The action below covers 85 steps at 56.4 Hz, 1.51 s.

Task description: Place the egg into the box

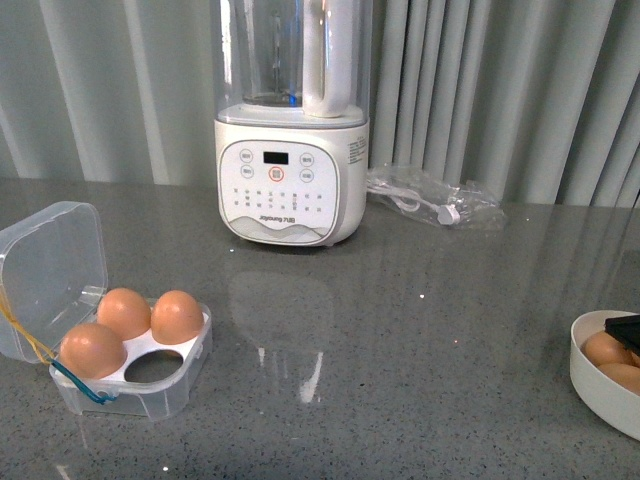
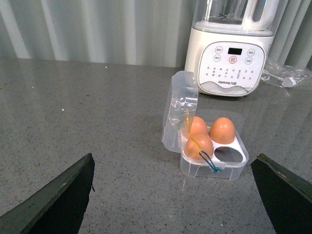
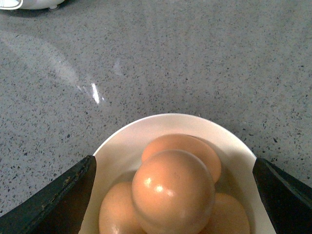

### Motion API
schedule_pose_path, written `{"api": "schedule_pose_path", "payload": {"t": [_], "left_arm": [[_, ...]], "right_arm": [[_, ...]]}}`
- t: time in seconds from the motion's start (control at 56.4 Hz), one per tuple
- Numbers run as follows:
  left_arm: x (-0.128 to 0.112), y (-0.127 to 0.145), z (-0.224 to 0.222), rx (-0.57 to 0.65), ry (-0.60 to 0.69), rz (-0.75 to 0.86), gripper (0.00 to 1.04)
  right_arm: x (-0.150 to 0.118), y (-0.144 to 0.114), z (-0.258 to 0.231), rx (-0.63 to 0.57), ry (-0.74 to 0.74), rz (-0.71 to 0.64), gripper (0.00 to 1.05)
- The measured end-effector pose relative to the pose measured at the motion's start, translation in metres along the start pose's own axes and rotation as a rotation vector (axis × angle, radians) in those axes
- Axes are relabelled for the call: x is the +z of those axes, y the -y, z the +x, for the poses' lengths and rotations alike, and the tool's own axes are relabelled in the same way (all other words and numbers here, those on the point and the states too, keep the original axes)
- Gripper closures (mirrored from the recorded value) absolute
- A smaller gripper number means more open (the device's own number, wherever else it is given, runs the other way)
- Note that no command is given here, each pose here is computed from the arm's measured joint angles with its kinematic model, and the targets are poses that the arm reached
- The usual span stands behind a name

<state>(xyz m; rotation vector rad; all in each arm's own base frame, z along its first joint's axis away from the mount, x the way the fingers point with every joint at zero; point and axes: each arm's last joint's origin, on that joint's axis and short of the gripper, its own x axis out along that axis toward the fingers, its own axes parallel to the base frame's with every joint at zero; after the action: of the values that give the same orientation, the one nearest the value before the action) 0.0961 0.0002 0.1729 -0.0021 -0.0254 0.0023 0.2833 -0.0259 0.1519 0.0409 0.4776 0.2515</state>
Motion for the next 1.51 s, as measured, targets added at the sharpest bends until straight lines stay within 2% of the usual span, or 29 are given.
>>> {"api": "schedule_pose_path", "payload": {"t": [0.106,0.23,0.372,0.461,0.727,0.94,1.099,1.223,1.507], "left_arm": [[0.000,0.000,0.000,0.000,0.000,0.000,0.07],[0.000,0.000,0.000,0.000,0.000,0.000,0.07],[0.000,0.000,0.000,0.000,0.000,0.000,0.07],[0.000,0.000,0.000,0.000,0.000,0.000,0.07],[0.000,0.000,0.000,0.000,0.000,0.000,0.07],[0.000,0.000,0.000,0.000,0.000,0.000,0.07],[0.000,0.000,0.000,0.000,0.000,0.000,0.07],[0.000,0.000,0.000,0.000,0.000,0.000,0.07],[0.000,0.000,0.000,0.000,0.000,0.000,0.07]], "right_arm": [[-0.003,0.000,0.000,0.002,-0.009,0.003,0.08],[-0.003,0.001,0.000,-0.003,-0.009,-0.002,0.31],[-0.004,0.002,-0.001,-0.005,-0.009,-0.004,0.52],[-0.003,0.002,-0.003,-0.008,-0.010,-0.006,0.62],[0.017,-0.004,-0.022,-0.024,0.069,-0.033,0.64],[0.055,-0.029,-0.030,0.014,0.192,-0.096,0.64],[0.086,-0.063,-0.018,0.121,0.268,-0.150,0.64],[0.099,-0.093,0.000,0.218,0.273,-0.184,0.64],[0.088,-0.159,0.044,0.464,0.181,-0.259,0.64]]}}
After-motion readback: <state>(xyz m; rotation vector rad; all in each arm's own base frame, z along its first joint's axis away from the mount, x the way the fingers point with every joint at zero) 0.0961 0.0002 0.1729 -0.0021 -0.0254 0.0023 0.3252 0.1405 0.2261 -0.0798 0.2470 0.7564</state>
